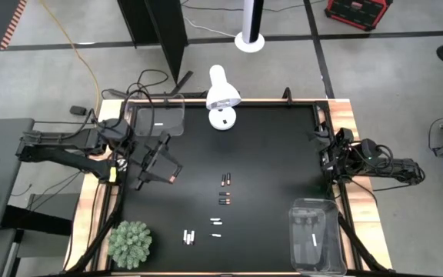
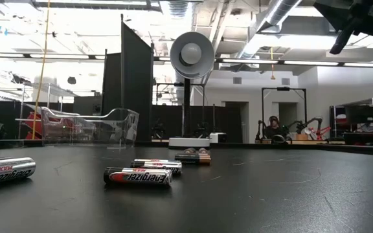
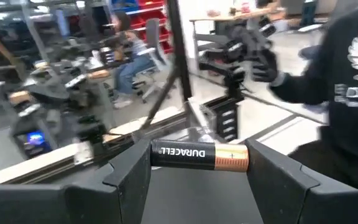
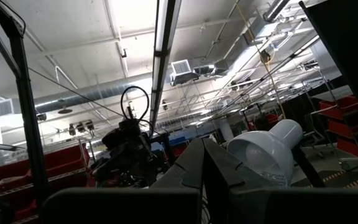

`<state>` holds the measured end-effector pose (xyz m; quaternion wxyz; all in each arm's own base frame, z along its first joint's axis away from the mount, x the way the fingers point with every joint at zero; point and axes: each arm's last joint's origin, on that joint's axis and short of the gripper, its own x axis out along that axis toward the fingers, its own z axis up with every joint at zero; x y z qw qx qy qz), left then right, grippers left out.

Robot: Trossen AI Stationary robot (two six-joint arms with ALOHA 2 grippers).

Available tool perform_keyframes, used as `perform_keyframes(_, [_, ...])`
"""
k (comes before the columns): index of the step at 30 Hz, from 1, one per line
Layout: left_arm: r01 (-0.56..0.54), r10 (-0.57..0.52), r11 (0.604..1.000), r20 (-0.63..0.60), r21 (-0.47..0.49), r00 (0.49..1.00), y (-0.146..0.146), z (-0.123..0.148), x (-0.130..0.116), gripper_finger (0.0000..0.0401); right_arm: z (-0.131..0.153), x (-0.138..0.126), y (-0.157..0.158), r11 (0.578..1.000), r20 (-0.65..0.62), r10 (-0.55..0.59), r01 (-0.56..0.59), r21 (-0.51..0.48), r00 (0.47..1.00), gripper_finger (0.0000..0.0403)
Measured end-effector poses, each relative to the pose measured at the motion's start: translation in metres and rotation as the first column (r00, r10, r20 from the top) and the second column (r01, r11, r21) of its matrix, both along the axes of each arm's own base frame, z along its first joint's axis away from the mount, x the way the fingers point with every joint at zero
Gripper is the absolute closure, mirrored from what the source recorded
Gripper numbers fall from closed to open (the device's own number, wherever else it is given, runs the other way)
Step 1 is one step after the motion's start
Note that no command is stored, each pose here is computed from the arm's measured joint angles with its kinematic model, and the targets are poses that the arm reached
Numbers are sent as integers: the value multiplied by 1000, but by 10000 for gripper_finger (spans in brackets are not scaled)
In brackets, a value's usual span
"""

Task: Sort batteries
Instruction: Put the black battery into the top transparent bin

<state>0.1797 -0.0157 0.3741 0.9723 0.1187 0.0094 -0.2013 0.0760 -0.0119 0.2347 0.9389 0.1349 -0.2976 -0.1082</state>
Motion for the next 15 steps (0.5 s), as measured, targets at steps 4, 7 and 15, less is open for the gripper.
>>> perform_keyframes(4, [-364, 364, 931, 22, -4, 931, 11, 2, 2, 178, 0, 0, 0, 1000, 0, 0, 0, 0, 1000, 376])
perform_keyframes(7, [-582, 582, 813, 3, 10, 813, 20, -1, 6, 178, 0, 0, 0, 1000, 0, 0, 0, 0, 1000, 376])
perform_keyframes(15, [-938, 923, 347, -172, -10, 344, 60, -23, 6, 178, 0, 0, 0, 1000, 1, 0, 0, 0, 1000, 376])
